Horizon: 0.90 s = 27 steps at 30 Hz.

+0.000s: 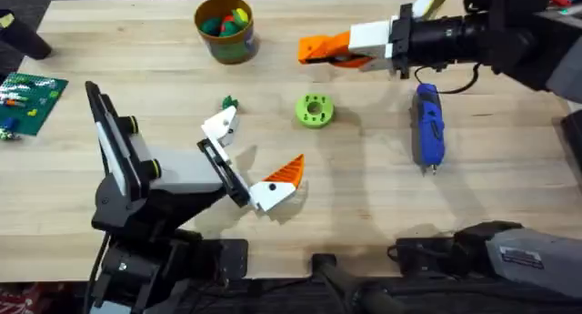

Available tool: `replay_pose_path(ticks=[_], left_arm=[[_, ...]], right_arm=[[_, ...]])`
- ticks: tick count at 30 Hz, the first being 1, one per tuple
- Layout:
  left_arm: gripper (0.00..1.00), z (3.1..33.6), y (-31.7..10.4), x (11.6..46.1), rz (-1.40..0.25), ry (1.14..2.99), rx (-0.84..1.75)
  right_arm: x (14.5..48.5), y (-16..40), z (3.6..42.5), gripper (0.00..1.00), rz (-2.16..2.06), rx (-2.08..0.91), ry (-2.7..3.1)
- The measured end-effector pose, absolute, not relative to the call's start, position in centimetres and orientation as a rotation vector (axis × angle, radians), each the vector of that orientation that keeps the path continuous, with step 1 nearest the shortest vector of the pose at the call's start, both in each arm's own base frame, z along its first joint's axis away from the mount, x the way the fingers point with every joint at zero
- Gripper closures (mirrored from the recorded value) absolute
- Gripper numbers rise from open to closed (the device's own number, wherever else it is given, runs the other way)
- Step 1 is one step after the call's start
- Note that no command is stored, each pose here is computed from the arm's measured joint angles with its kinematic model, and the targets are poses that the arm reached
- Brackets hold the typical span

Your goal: Pick up the gripper from the table and insert it into the empty holder that is missing its gripper. Then pick up a screw, insert it into the mounting hole, and use the screwdriver to tighten it. Finally, clean up the table by picking up the vegetable and placing it into the bucket.

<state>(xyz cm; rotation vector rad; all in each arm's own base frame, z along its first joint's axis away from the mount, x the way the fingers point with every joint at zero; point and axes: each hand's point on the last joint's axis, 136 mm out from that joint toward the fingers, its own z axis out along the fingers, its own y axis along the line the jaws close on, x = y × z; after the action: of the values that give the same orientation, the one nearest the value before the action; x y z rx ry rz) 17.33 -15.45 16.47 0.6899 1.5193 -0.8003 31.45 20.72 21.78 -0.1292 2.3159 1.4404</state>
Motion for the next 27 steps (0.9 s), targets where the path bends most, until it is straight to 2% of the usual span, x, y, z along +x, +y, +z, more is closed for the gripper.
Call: replay_pose_path(ticks=[6,15,27], left_arm=[[0.016,16.5,-15.5,17.3,-0.801,1.519,0.690],[0.016,16.5,-15.5,17.3,-0.800,1.519,0.690],[0.016,16.5,-15.5,17.3,-0.800,1.520,0.690]], right_arm=[[31.4,21.0,21.7,0.983,1.475,-0.149,2.310],[32.0,22.8,25.8,0.984,1.691,-0.346,1.996],[29.5,23.1,21.5,0.985,2.065,-0.228,2.146]])
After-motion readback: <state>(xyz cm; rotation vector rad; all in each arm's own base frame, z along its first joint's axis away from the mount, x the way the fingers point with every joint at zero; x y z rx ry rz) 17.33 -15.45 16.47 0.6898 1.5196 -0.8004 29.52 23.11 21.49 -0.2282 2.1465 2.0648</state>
